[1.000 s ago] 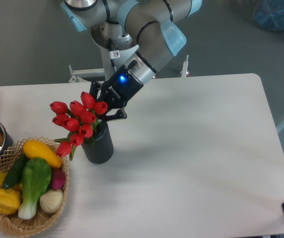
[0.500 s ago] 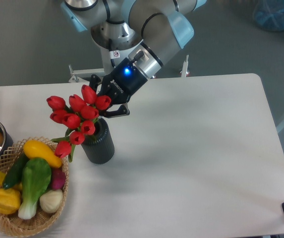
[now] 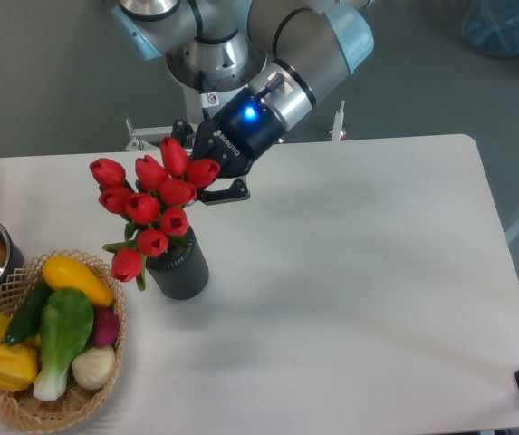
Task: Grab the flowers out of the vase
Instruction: 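Lift the gripped tulips straight up out of the black vase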
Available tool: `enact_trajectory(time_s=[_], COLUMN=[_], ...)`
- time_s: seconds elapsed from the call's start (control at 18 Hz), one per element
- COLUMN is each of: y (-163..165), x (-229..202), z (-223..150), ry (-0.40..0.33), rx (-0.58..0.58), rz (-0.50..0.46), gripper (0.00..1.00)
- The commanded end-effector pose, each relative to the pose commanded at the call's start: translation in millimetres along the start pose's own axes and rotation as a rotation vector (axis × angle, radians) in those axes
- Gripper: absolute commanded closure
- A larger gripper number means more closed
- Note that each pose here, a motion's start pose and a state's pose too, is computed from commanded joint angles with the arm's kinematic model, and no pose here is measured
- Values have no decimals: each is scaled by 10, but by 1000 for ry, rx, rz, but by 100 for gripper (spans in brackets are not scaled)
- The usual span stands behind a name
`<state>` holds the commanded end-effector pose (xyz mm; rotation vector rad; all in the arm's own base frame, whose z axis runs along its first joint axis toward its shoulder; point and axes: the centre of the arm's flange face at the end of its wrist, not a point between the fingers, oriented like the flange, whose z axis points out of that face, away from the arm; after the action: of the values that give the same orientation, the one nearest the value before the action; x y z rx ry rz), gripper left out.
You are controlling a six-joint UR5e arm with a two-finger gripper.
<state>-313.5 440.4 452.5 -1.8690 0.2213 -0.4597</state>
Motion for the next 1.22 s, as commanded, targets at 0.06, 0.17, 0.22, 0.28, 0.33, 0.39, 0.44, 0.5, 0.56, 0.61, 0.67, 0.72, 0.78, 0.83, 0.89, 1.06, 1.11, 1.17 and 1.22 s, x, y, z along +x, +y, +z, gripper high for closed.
enact_trajectory(time_s=[0.06,0.17,0.22,0.28,0.33,0.39,0.44,0.5,0.56,0.61,0.67,0.72,0.78,0.83,0.89,1.06,1.11,1.17,1.22], y=[-3,17,39,40,56,34,9,-16,-39,-51,-62,-69,-89,-114,-135,-190,-226,-261,-292], x=[12,62,88,119,137,181,210,238,267,286,291,288,295,303,314,320,324,311,301], z=[-2,-4,-2,-5,-18,-45,-85,-125,-142,-155,-180,-197,-224,-239,-267,-375,-409,-464,-512], ry=[0,-1,0,0,-2,-6,-12,-17,-17,-17,-22,-25,-30,-32,-37,-54,-54,-59,-63], rx=[0,-3,-4,-4,-3,-2,-1,0,0,0,1,2,5,7,8,19,36,54,68], rz=[-2,-12,-18,-17,-20,-18,-19,-23,-30,-33,-33,-34,-32,-28,-31,-43,-38,-39,-43], gripper=[100,100,100,100,100,100,100,100,100,100,100,100,100,100,100,100,100,100,100])
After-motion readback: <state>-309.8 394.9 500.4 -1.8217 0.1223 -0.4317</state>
